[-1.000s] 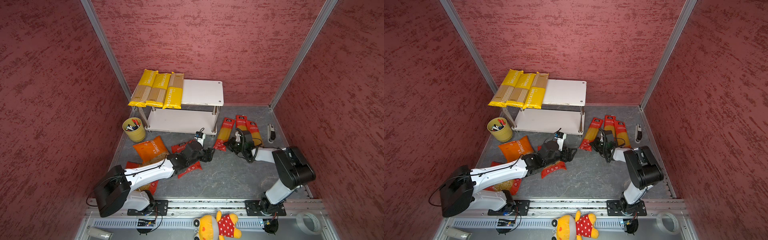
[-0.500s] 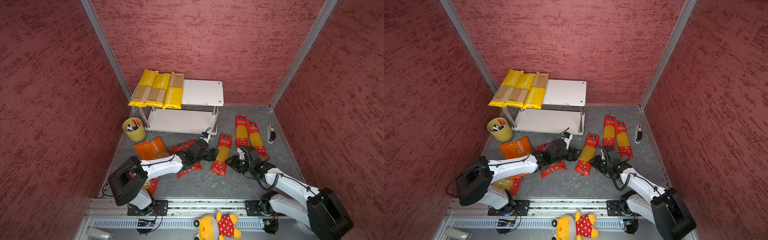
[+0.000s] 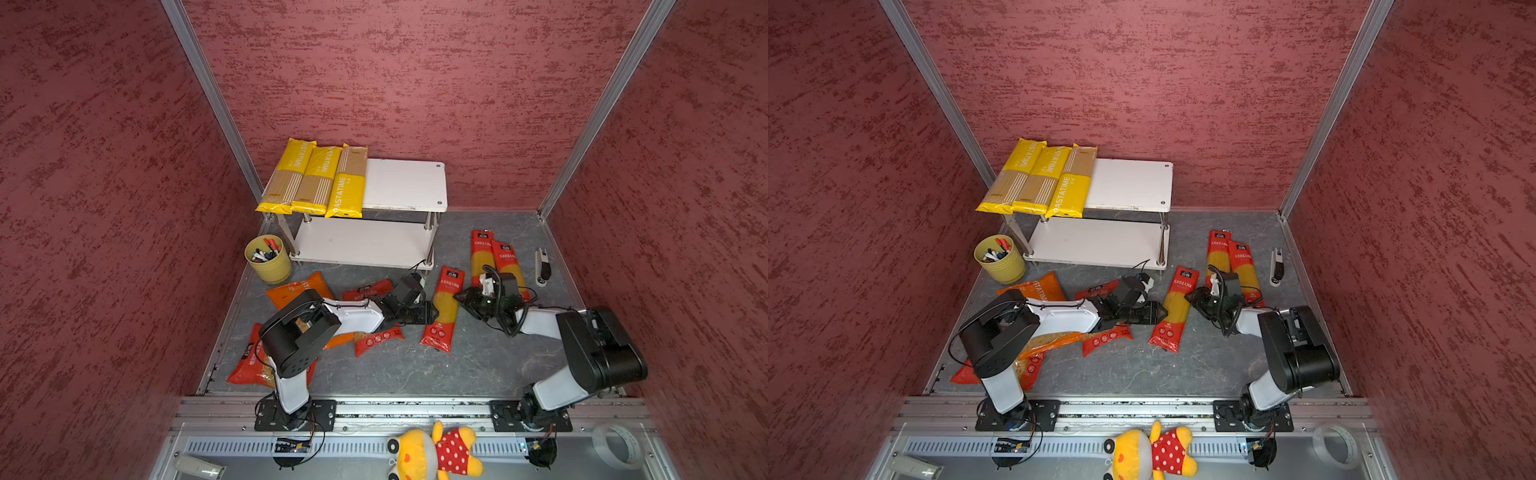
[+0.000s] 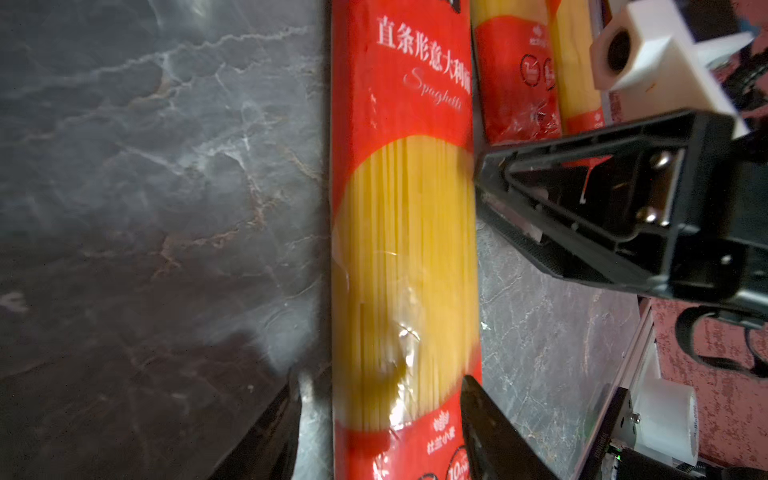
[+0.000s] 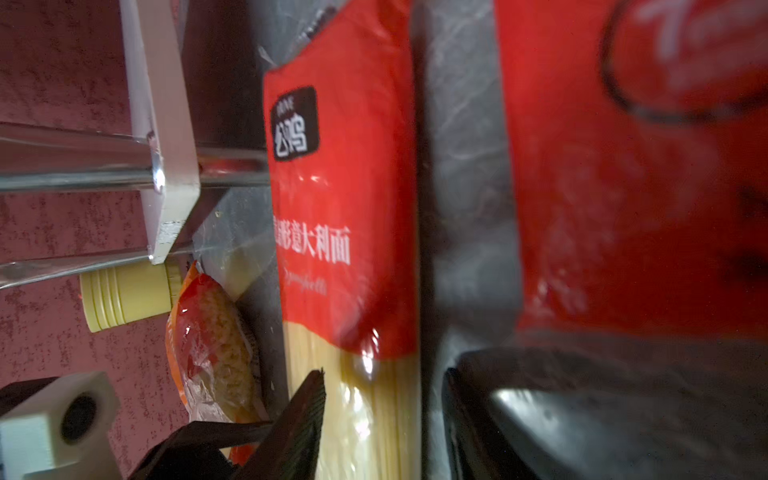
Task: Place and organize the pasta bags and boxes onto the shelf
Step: 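Grasp the red spaghetti pack at its two ends with both grippers, then raise the spaghetti pack upright with both grippers toward the shelf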
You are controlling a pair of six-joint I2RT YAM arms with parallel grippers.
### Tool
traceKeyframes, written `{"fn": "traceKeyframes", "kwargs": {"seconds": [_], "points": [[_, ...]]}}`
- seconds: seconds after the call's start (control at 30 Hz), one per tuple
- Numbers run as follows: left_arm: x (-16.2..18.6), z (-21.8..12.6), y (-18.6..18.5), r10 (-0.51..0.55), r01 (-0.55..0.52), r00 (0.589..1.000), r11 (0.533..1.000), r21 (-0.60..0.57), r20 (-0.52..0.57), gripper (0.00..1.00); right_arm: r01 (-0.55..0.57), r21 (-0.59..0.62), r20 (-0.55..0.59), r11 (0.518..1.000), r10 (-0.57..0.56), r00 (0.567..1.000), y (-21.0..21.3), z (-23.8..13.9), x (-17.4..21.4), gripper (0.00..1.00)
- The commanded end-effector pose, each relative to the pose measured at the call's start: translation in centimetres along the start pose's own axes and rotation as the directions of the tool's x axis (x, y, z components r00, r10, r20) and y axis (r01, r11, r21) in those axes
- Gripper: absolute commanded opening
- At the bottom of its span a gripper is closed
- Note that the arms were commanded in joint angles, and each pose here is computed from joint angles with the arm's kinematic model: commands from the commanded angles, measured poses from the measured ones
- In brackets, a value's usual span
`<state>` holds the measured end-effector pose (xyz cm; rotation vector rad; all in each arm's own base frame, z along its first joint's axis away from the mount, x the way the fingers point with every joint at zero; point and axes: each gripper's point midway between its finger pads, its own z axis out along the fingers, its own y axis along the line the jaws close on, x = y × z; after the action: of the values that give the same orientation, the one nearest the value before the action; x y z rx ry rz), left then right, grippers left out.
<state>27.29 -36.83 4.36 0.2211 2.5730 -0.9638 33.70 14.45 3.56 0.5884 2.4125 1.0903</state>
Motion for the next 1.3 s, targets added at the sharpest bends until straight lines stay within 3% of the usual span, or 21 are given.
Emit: {"fn": "traceKeyframes", "kwargs": {"seconds": [0.0,0.2,0.33,0.47,0.7,0.8,0.97,1.17,1.27], "points": [[-0.5,1.1,-0.8,-0.023,0.023,1.0,0.999,0.036,-0.003,0.61,0.009,-0.008,0.005,1.0,-0.009,1.0,-0.8,1.2,-0.2,0.49],[-0.6,2.7,-0.7,-0.062,0.065,0.997,0.995,0.081,-0.042,0.44,0.047,-0.073,-0.03,0.996,-0.049,0.998,0.0,2.7,1.0,0.45],[-1.0,2.3,-1.2,-0.054,0.057,0.998,0.992,0.114,-0.035,0.39,0.103,-0.156,0.012,0.982,-0.103,0.995,1.5,1.9,1.1,0.27],[-1.2,1.4,-2.1,-0.027,0.029,1.0,0.986,0.164,-0.013,0.38,0.185,-0.245,0.102,0.952,-0.165,0.981,3.8,0.2,0.5,0.12],[-1.8,-1.1,-4.1,0.043,-0.052,0.998,0.968,0.246,0.042,0.44,0.322,-0.327,0.26,0.888,-0.244,0.934,7.3,-3.1,-0.5,0.04],[-2.2,-2.8,-5.3,0.1,-0.12,0.991,0.955,0.272,0.084,0.52,0.425,-0.334,0.374,0.841,-0.296,0.879,9.2,-5.6,-1.1,0.01],[-2.3,-6.3,-7.4,0.238,-0.28,0.956,0.911,0.303,0.17,0.67,0.596,-0.286,0.53,0.75,-0.395,0.751,13.3,-10.1,-2.2,0.0],[-2.9,-12.1,-9.7,0.396,-0.522,0.831,0.797,0.302,0.391,0.74,0.755,-0.186,0.699,0.629,-0.455,0.552,18.4,-16.7,-2.9,0.0],[-3.9,-14.7,-11.2,0.414,-0.573,0.791,0.758,0.311,0.449,0.75,0.809,-0.153,0.762,0.568,-0.453,0.463,20.9,-20.0,-2.8,0.0]]}}
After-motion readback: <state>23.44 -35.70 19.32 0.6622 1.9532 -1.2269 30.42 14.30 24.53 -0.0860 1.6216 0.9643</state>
